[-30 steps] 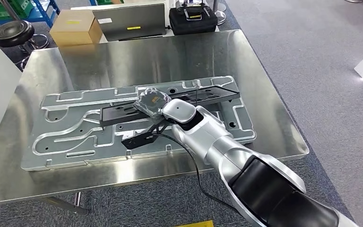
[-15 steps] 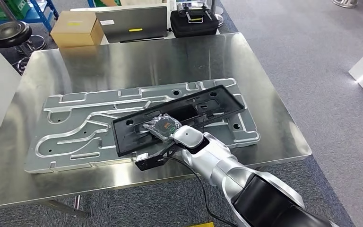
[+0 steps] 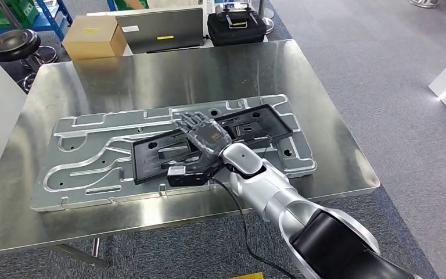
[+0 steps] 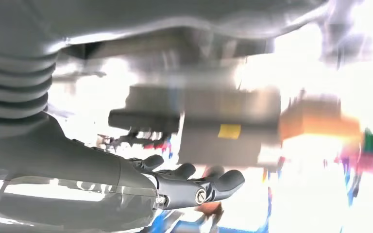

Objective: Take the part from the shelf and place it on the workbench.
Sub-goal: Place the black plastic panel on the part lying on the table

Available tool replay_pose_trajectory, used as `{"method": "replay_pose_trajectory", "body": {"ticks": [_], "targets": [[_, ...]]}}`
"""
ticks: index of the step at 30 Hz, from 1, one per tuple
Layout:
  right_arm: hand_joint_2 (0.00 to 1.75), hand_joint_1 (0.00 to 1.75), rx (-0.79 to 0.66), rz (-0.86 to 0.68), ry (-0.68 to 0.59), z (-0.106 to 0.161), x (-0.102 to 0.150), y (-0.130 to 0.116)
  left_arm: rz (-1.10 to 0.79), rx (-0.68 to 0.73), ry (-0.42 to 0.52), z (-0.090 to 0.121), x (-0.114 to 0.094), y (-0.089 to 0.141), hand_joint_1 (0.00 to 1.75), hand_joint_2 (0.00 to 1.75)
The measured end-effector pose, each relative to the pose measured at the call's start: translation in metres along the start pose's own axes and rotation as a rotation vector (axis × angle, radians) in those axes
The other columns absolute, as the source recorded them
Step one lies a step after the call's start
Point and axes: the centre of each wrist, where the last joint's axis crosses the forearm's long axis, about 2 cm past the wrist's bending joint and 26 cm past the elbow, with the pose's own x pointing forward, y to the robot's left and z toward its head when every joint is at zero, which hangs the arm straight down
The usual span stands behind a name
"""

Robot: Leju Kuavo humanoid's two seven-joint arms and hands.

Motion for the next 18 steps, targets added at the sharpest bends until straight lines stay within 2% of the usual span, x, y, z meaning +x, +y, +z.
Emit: {"method": "replay_pose_trajectory", "body": {"ticks": [4, 7, 9, 13, 18], "targets": [[0.0, 0.0, -0.273, -0.134, -0.008, 0.003, -0.013, -0.022, -0.003, 0.005, -0.005, -0.001, 0.002, 0.003, 0.0, 0.0], [0.0, 0.0, -0.438, -0.26, 0.009, 0.025, -0.021, -0.029, -0.007, 0.011, -0.008, -0.002, 0.004, 0.007, 0.0, 0.0], [0.0, 0.0, -0.569, -0.359, 0.024, 0.049, -0.026, -0.032, -0.009, 0.014, -0.009, -0.003, 0.006, 0.01, 0.0, 0.0], [0.0, 0.0, -0.834, -0.479, 0.093, 0.127, -0.045, -0.036, -0.004, 0.017, -0.022, -0.003, 0.008, 0.015, 0.0, 0.0], [0.0, 0.0, -1.029, -0.411, 0.333, 0.247, -0.066, -0.025, 0.013, 0.015, -0.052, -0.003, 0.01, 0.021, 0.0, 0.0]]}}
